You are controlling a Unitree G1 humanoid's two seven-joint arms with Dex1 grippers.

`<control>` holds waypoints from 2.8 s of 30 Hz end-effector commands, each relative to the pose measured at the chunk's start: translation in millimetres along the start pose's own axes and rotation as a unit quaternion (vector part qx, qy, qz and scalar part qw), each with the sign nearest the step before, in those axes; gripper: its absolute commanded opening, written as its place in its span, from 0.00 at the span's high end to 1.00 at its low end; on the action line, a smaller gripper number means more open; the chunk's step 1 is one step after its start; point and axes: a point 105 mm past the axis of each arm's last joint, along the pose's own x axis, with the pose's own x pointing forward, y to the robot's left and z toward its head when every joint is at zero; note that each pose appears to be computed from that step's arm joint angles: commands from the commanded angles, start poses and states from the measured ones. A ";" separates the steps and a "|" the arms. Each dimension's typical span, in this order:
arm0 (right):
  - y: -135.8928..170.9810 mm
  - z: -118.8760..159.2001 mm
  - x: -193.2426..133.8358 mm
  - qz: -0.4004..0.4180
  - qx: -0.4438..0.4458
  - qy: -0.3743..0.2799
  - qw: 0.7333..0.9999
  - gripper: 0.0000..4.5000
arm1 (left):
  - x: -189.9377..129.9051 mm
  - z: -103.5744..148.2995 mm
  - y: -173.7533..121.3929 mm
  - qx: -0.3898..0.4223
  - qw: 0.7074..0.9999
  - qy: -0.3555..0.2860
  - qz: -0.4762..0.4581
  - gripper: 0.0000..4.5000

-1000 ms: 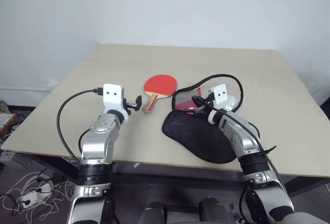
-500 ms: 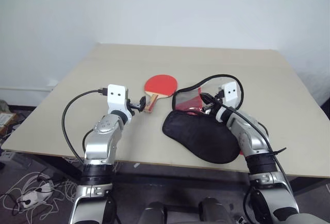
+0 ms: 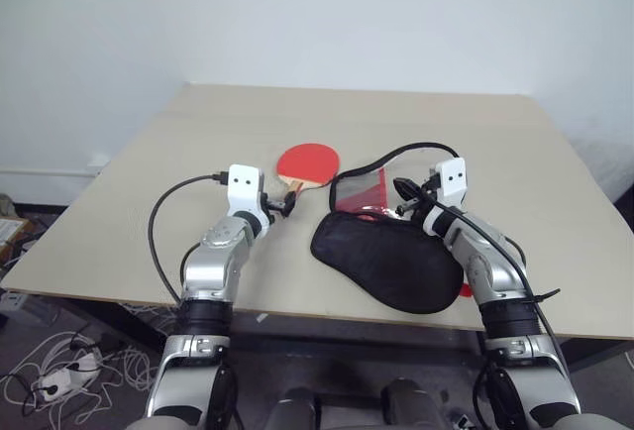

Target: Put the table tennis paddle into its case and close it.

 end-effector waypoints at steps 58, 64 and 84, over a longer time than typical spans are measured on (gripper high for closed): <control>-11.3 25.2 -6.7 -0.034 -0.025 -0.042 0.998 1.00 | 57.4 -3.1 -14.2 0.040 0.995 0.083 -0.047 0.68; -12.0 25.8 -6.9 -0.036 -0.025 -0.042 0.998 1.00 | 57.5 -2.4 -14.0 0.029 0.995 0.081 -0.047 0.71; -10.7 22.8 -8.8 -0.033 -0.025 -0.037 0.998 1.00 | 36.2 1.6 15.5 0.028 0.998 0.055 -0.014 0.71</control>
